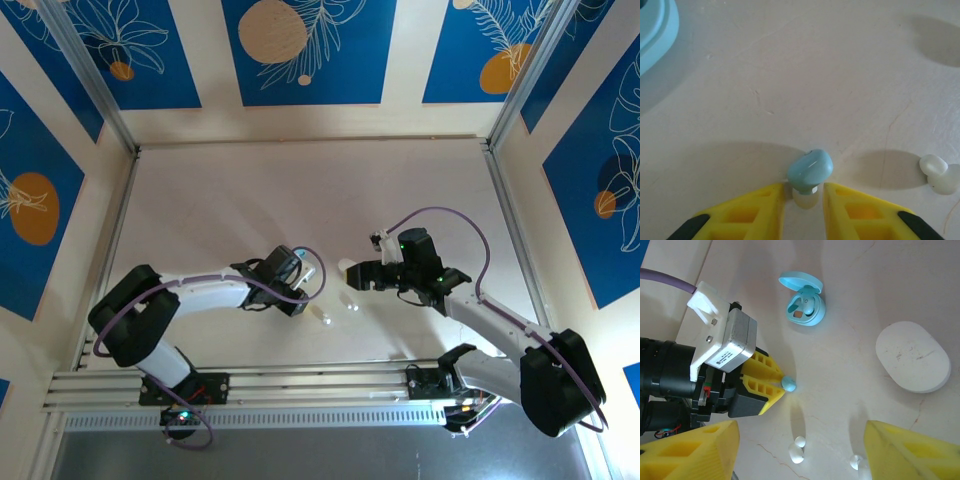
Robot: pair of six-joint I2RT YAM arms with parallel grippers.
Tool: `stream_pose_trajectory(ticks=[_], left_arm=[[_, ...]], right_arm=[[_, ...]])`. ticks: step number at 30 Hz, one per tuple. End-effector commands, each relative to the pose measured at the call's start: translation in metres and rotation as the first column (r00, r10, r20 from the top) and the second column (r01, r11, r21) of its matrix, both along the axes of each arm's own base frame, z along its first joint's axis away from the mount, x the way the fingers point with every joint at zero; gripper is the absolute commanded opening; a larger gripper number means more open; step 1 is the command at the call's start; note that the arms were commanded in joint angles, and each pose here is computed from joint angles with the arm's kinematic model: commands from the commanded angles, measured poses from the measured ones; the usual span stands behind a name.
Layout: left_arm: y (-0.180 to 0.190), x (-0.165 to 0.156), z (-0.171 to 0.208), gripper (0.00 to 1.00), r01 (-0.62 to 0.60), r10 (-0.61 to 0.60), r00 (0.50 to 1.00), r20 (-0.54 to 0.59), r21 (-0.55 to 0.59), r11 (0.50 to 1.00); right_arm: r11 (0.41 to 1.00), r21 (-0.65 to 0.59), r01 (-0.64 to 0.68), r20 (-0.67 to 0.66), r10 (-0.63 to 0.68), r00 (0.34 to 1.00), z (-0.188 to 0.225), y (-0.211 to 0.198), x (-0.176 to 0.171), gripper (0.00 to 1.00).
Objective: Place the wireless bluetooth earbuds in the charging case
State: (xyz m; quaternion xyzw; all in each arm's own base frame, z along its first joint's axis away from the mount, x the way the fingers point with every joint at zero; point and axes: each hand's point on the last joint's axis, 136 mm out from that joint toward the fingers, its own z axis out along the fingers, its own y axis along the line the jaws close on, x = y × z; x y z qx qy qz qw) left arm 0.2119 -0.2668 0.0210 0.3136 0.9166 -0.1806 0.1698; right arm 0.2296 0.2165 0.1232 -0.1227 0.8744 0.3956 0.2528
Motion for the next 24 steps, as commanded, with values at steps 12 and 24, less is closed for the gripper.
stream_pose_trajectory(ticks=[12, 24], left_arm=[[-0.009, 0.002, 0.012, 0.18, 0.036, -0.035, 0.998, 0.055, -0.012, 0.999], [-0.005, 0.001, 0.05, 0.16, 0.008, 0.014, 0.987, 0.162, -0.136, 0.991]], right_arm=[[1.0, 0.003, -0.021, 0.031, 0.021, 0.999, 0.012, 0.004, 0.002, 0.67], [0.998, 0.06, -0.025, -0.066, 0.029, 0.997, 0.012, 0.012, 0.002, 0.67]])
